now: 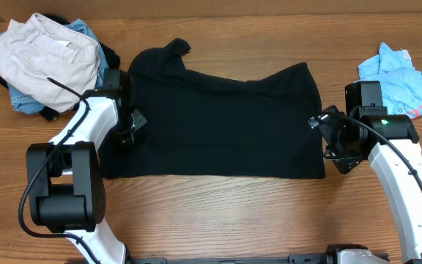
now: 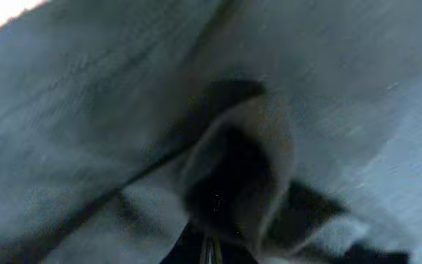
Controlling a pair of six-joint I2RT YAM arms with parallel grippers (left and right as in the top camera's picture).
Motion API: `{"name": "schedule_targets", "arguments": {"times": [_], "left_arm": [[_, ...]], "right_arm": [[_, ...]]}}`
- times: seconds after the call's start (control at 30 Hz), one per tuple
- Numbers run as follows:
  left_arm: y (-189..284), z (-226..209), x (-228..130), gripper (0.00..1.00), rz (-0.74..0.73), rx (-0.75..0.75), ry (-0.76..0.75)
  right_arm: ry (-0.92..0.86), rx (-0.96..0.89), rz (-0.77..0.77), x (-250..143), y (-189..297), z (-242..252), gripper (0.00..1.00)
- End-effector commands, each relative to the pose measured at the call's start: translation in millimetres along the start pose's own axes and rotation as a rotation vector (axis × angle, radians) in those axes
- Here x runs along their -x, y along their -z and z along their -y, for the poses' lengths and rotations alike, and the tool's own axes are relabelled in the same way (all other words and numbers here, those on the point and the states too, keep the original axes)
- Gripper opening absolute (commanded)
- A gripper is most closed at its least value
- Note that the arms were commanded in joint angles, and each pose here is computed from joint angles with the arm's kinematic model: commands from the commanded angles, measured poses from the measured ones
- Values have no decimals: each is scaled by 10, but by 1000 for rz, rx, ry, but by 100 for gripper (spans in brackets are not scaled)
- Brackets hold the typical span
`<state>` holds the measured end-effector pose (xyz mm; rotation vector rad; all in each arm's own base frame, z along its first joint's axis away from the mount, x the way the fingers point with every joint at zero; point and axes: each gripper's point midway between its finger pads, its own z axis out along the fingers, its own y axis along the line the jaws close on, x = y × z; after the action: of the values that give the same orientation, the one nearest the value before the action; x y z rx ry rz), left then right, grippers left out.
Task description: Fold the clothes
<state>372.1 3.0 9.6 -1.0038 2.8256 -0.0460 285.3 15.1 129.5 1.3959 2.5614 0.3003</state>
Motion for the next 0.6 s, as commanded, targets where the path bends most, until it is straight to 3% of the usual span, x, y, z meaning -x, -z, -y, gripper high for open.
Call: {"name": "schedule_targets", "arguments": {"times": [0.0,0.3,0.43,0.47,0.5,0.53,0.57], "left_arm": [[-12,85,134,4,58,-30,2],[90,595,298,5,121,-253,-79],[705,868,381,9,165,-388,-194],[1012,918,427,19,211,-424,-227],[1309,934,452,73,255,-448,-257],[1532,973,425,100,270,-484,-295],[1677,1025,390,100,261,-519,-318]], "right_arm": [[6,30,12,23,86,-64,99],[6,30,12,23,86,-64,99],[64,65,37,79,92,-154,100],[103,91,54,116,99,-219,100],[239,174,56,117,125,-409,100],[287,222,54,116,155,-524,100],[292,234,73,202,197,-614,100]]}}
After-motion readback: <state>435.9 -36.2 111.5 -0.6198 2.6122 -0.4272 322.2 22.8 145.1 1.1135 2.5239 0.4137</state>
